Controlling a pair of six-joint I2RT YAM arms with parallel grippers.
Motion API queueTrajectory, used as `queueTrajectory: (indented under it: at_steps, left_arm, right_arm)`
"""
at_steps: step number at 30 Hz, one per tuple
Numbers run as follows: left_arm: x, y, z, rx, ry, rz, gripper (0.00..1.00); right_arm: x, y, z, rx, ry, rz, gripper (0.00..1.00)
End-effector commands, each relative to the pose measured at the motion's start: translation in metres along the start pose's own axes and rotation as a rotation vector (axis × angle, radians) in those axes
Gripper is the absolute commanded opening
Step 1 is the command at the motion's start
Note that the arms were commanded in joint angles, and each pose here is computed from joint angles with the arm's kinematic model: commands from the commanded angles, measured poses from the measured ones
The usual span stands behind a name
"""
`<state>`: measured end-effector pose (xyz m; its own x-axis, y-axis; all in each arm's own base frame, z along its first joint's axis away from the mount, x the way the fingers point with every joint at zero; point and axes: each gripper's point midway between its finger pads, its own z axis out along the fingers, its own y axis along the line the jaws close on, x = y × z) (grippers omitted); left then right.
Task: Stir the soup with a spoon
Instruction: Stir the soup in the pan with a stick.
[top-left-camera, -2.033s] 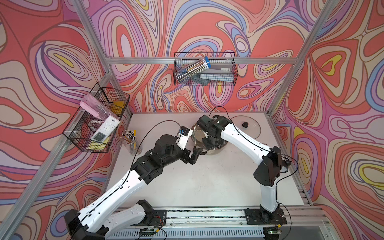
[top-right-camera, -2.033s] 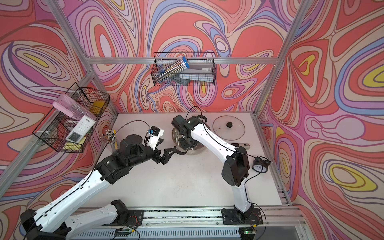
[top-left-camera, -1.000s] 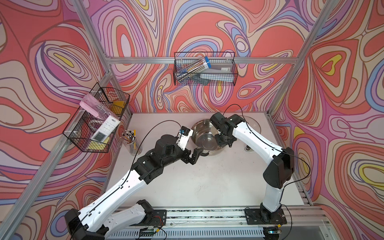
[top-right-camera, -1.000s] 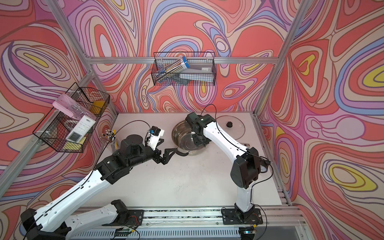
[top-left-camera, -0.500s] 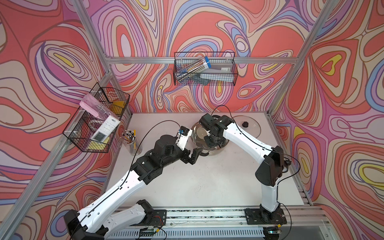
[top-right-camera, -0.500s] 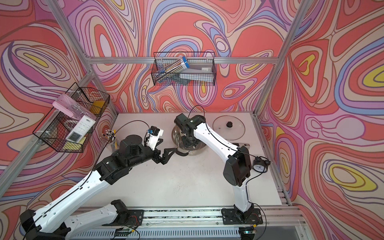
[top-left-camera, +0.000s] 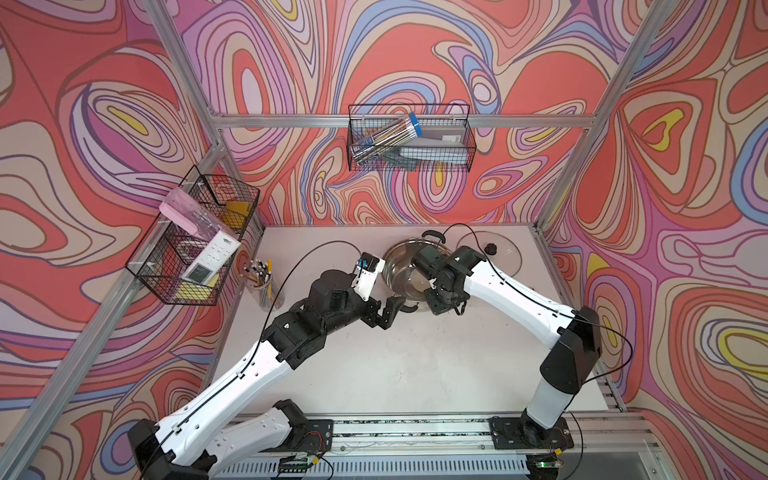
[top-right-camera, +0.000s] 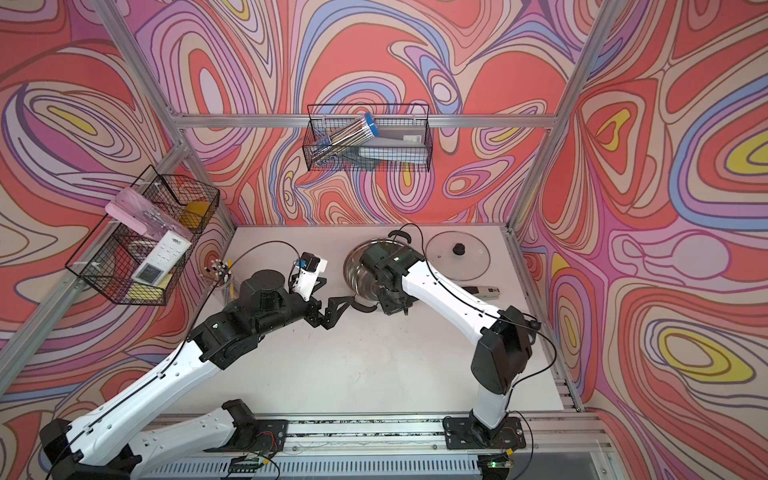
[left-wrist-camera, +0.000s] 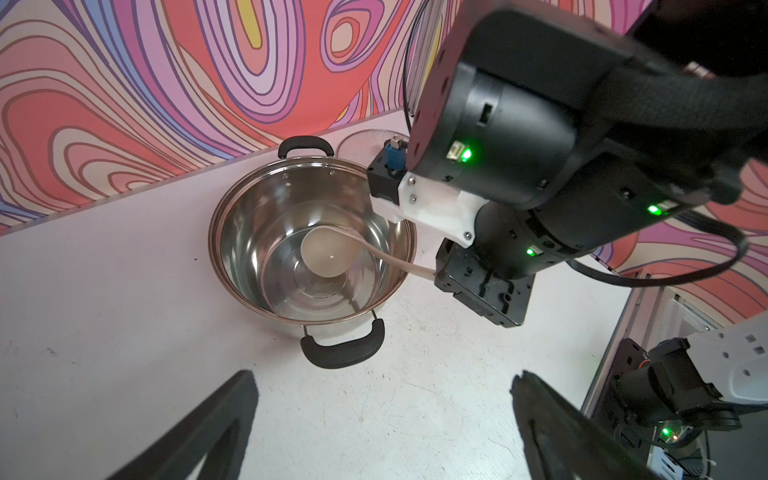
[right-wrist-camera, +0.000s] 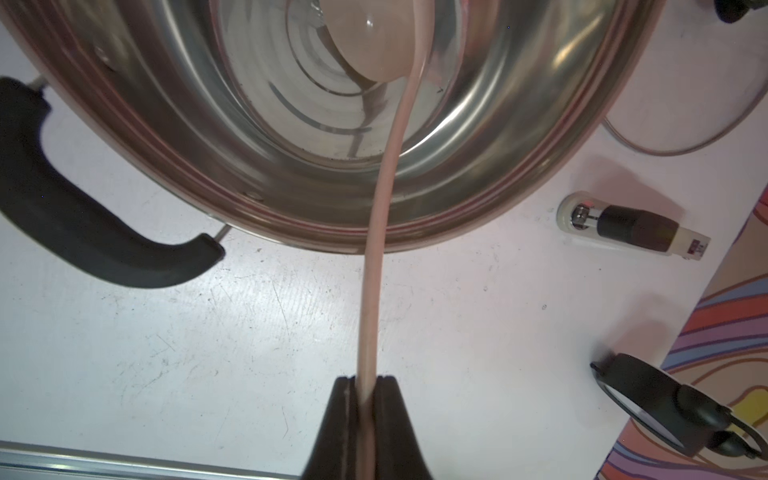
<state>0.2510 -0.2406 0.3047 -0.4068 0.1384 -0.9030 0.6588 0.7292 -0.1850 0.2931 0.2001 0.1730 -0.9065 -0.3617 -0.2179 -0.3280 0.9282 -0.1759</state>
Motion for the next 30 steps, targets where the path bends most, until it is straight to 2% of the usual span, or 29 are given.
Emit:
queueTrajectory:
  at_steps: [1, 15, 23, 30]
  left_arm:
    - [-0.006, -0.005, -0.001, 0.019, -0.014, 0.005, 0.99]
    - [-0.002, -0.004, -0.008, 0.013, -0.015, 0.004, 0.99]
    - [-0.002, -0.004, -0.009, 0.009, -0.015, 0.003, 0.99]
    - [-0.002, -0.004, -0.007, 0.008, -0.018, -0.006, 0.99]
  right_arm:
    - [0.0, -0.021, -0.006, 0.047, -0.026, 0.059, 0.0]
    - [-0.026, -0.049, 0.002, 0.065, -0.035, 0.107, 0.0]
    - [-0.061, -0.031, 0.009, 0.003, -0.052, 0.089, 0.0]
    - [-0.072, -0.003, 0.003, -0.049, -0.071, 0.038, 0.0]
